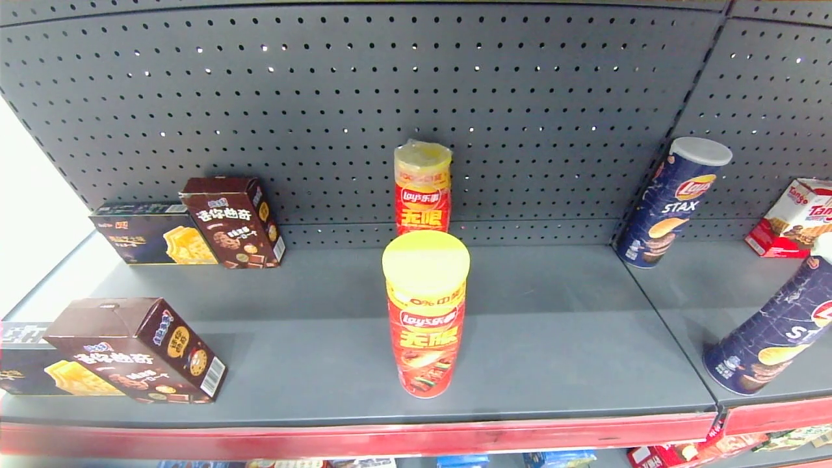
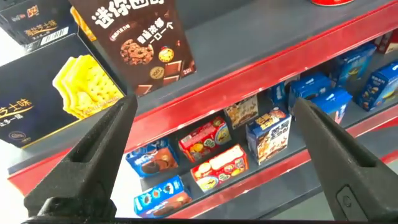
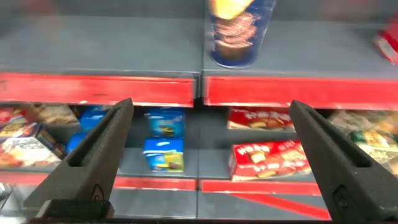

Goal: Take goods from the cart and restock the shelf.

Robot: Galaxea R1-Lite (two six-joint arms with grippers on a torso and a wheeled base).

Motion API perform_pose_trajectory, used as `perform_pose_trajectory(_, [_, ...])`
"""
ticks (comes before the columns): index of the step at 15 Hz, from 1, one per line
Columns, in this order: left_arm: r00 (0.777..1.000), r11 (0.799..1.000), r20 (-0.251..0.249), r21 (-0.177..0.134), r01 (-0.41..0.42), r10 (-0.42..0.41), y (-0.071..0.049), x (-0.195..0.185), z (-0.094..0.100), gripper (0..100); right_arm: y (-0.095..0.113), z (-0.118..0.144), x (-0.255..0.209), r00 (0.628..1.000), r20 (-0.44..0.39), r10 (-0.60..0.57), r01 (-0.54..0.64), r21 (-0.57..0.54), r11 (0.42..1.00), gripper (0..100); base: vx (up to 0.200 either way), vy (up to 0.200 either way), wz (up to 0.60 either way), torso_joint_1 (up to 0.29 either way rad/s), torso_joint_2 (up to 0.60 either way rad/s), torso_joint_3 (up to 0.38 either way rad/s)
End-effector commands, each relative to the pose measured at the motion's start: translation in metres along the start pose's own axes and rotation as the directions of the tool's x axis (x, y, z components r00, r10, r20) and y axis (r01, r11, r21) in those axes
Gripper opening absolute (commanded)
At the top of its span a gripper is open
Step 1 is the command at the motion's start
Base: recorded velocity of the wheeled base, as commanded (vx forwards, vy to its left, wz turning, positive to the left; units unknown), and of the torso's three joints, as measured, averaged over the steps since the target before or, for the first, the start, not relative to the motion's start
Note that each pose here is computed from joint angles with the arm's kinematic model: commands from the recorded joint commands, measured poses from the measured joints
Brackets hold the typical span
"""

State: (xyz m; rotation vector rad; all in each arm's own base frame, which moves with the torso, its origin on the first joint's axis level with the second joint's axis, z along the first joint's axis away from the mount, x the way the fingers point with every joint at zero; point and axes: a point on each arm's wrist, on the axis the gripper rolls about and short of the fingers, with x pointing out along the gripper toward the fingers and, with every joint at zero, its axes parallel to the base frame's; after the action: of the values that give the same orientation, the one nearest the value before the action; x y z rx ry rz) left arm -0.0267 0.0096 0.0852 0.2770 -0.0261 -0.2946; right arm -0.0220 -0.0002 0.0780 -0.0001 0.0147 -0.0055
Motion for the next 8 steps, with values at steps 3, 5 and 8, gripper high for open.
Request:
perform_pose_trajectory(3, [0.995, 0.997, -0.065, -0.019, -0.078, 0.077, 0.001, 0.003, 0.001, 100, -0.001, -0.002, 0.0, 1.0, 0.001, -0.024, 0.024, 0.009, 1.0, 100, 0.0, 0.0, 0.0, 0.0, 0.0, 0.0])
perform_pose_trajectory(5, [0.97, 0.987, -0.191, -0.027, -0.157, 0.149, 0.0, 0.012, 0.003, 100, -0.001, -0.003, 0.0, 1.0, -0.001, -0.024, 0.024, 0.009, 1.0, 100, 0.0, 0.0, 0.0, 0.0, 0.0, 0.0])
perform_pose_trajectory(8, [0.915, 0.945, -0.264, -0.03, -0.325, 0.306, -0.002, 0.014, 0.004, 100, 0.0, -0.002, 0.0, 1.0, 0.001, -0.024, 0.024, 0.009, 1.0, 100, 0.0, 0.0, 0.0, 0.0, 0.0, 0.0])
